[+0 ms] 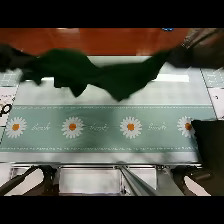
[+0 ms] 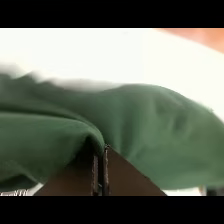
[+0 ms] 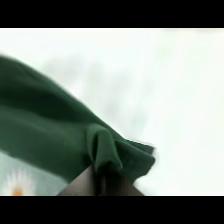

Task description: Fold the shirts.

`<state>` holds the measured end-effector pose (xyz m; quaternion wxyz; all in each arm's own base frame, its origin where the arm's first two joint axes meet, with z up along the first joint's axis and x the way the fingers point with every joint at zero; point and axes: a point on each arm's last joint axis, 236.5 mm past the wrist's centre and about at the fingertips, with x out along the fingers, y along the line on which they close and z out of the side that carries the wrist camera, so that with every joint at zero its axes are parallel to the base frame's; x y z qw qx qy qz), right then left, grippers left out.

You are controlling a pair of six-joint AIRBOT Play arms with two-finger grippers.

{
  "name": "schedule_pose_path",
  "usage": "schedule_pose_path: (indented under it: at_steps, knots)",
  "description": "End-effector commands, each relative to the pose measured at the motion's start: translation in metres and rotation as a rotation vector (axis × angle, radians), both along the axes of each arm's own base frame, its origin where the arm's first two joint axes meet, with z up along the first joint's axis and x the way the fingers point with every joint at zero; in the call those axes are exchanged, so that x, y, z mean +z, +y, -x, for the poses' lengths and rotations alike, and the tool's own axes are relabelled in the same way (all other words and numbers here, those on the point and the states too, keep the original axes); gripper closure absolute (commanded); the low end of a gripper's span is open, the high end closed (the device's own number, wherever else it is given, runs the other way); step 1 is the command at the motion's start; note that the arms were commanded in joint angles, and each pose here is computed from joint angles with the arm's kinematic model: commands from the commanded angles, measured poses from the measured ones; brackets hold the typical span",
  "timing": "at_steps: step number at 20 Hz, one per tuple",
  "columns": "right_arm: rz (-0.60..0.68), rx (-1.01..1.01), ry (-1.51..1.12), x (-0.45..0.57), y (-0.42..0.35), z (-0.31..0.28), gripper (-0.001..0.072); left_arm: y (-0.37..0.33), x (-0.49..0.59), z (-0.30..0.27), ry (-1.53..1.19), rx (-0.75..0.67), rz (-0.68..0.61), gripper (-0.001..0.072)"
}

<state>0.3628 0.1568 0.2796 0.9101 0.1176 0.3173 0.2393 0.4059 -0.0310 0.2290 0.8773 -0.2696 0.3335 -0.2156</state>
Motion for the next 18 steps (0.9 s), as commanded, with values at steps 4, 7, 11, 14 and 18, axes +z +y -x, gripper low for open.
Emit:
schedule_pose_path:
  at_steps: [4, 7, 11, 14, 18]
  knots:
    - [0.037, -0.040, -0.476, 0.197, -0.036, 0.086, 0.0688, -0.024, 0.217, 0.085, -0.613, 0.067, -0.226, 0.0685]
    - [0.058, -0.036, -0.545, 0.214, -0.044, 0.129, 0.0687, -0.043, 0.269, 0.149, -0.801, 0.117, -0.317, 0.0685]
    - [0.108, -0.032, -0.592, 0.219, -0.053, 0.169, 0.0687, -0.079, 0.247, 0.206, -0.745, 0.021, -0.363, 0.0685]
    - [0.168, -0.068, -0.547, 0.204, -0.067, 0.177, 0.0687, -0.087, 0.208, 0.215, -0.638, -0.029, -0.353, 0.0685]
    - [0.220, -0.084, -0.393, 0.159, -0.074, 0.155, 0.0689, -0.076, 0.105, 0.185, -0.335, -0.077, -0.233, 0.0685]
